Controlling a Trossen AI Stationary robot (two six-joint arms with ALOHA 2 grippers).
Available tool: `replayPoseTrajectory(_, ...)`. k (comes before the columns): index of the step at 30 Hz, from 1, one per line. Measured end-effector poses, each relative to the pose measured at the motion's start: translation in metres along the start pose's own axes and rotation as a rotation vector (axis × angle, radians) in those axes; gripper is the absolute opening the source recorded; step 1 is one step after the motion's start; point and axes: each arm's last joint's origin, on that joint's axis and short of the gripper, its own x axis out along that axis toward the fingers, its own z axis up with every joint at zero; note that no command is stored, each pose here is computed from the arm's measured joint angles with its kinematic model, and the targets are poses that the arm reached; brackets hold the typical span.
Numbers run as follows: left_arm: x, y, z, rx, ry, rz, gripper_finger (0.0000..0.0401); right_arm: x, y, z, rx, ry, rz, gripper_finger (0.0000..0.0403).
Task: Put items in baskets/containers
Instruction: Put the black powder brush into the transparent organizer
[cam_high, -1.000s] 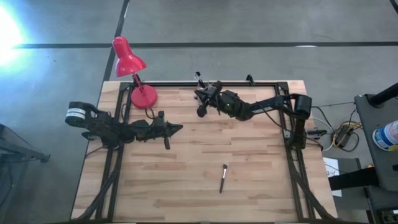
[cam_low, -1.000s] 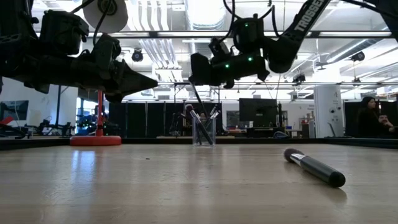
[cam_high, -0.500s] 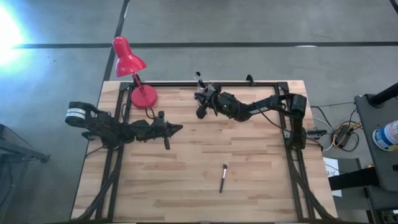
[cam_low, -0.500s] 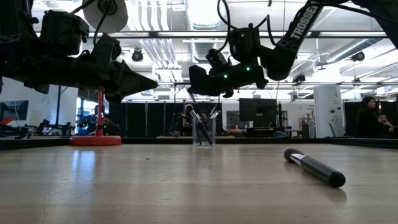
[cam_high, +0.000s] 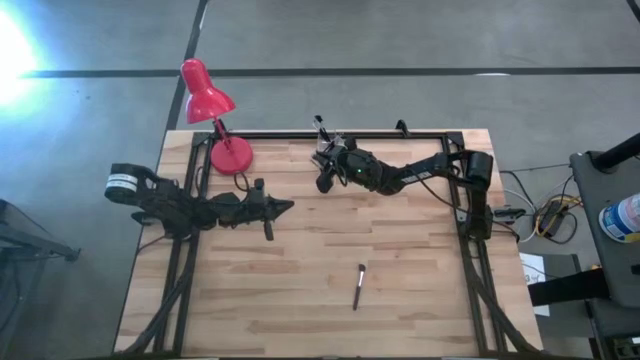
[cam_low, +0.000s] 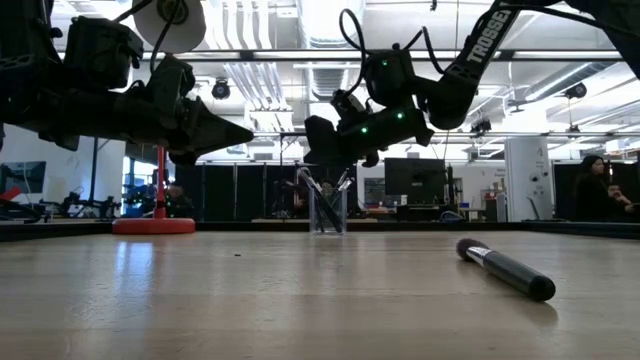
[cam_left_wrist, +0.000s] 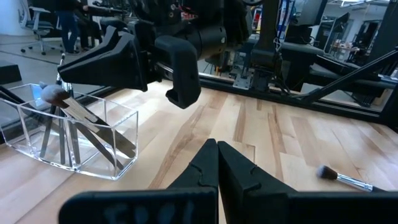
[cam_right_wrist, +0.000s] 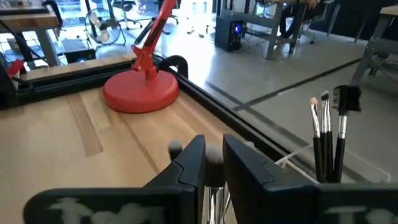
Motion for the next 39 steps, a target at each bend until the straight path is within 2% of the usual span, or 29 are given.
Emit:
replayPoseTrajectory(6, 0.000, 0.000, 0.000, 0.000, 0.000, 0.000, 0.0000, -0.001, 0.000, 0.003, 0.012, 0.000, 0.000, 0.0052)
replayPoseTrajectory(11, 0.000, 0.000, 0.000, 0.000, 0.000, 0.000, 0.0000, -0.011, -0.001, 0.017, 0.003, 0.047, -0.004, 0.0051)
replayPoseTrajectory(17, 0.000, 0.000, -0.001, 0.002, 0.007, 0.001, 0.0000, -0.034, 0.003, 0.036, -0.021, 0.152, 0.012, 0.0021)
replayPoseTrajectory(23, 0.000, 0.000, -0.001, 0.001, 0.015, 0.002, 0.0000, -0.072, 0.032, 0.035, -0.081, 0.284, 0.072, 0.0009)
replayPoseTrajectory(29, 0.000, 0.000, -0.002, 0.001, 0.021, 0.000, 0.0000, -0.126, 0.069, 0.024, -0.192, 0.466, 0.001, 0.0008)
replayPoseTrajectory(39, 0.000, -0.001, -0.003, -0.021, 0.035, -0.057, 0.0000, -0.186, 0.118, -0.002, -0.192, 0.648, 0.110, 0.0008)
